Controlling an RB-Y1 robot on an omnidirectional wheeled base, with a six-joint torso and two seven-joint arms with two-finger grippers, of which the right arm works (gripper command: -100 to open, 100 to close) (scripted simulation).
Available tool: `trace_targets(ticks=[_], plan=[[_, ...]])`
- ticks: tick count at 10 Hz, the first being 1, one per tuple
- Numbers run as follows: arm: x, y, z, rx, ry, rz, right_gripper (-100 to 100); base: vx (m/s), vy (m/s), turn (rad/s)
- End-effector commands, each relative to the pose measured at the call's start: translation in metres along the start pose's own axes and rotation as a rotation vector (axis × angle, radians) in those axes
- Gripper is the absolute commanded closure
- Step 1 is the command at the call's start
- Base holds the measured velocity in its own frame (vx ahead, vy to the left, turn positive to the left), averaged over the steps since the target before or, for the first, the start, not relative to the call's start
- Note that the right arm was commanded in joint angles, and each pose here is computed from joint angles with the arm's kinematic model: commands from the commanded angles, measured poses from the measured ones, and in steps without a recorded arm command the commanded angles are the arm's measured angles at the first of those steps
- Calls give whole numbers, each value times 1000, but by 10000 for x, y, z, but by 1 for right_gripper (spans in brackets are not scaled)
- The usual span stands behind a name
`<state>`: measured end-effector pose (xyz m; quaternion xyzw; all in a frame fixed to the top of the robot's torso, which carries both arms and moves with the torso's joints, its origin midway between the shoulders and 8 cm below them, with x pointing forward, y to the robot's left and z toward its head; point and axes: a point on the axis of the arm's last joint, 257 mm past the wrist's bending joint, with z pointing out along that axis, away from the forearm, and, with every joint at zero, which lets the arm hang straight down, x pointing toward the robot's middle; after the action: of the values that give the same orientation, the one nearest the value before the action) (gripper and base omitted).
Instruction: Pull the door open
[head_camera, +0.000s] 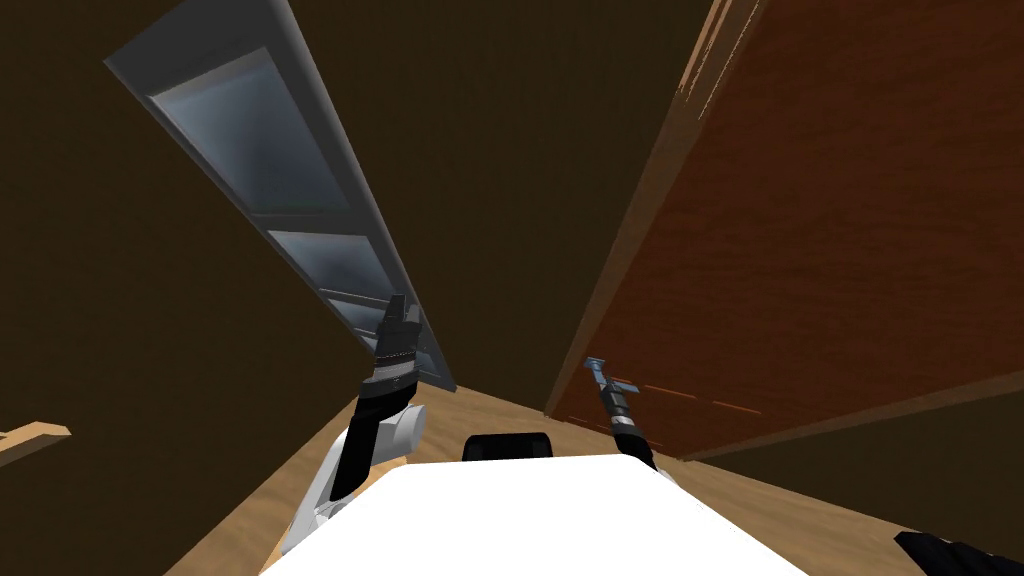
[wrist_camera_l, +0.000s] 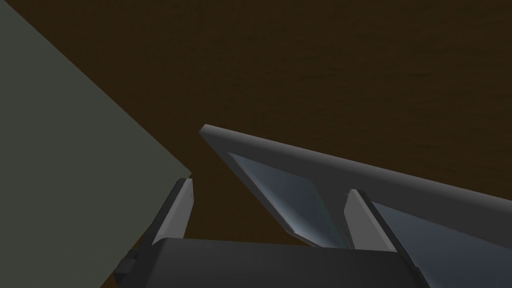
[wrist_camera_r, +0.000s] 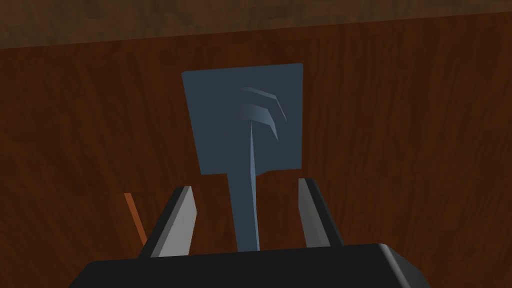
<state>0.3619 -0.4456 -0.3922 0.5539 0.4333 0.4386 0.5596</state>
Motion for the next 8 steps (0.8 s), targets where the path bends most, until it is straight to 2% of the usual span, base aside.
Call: trace_targets(ticks=[1,5,8], plan=[[1,-3,-3,1,0,0,100,-24,3,-3],[1,-3,-3,1,0,0,100,-11,1,2],[-10,-11,-85,5,29,-2,100,-156,-30,104]])
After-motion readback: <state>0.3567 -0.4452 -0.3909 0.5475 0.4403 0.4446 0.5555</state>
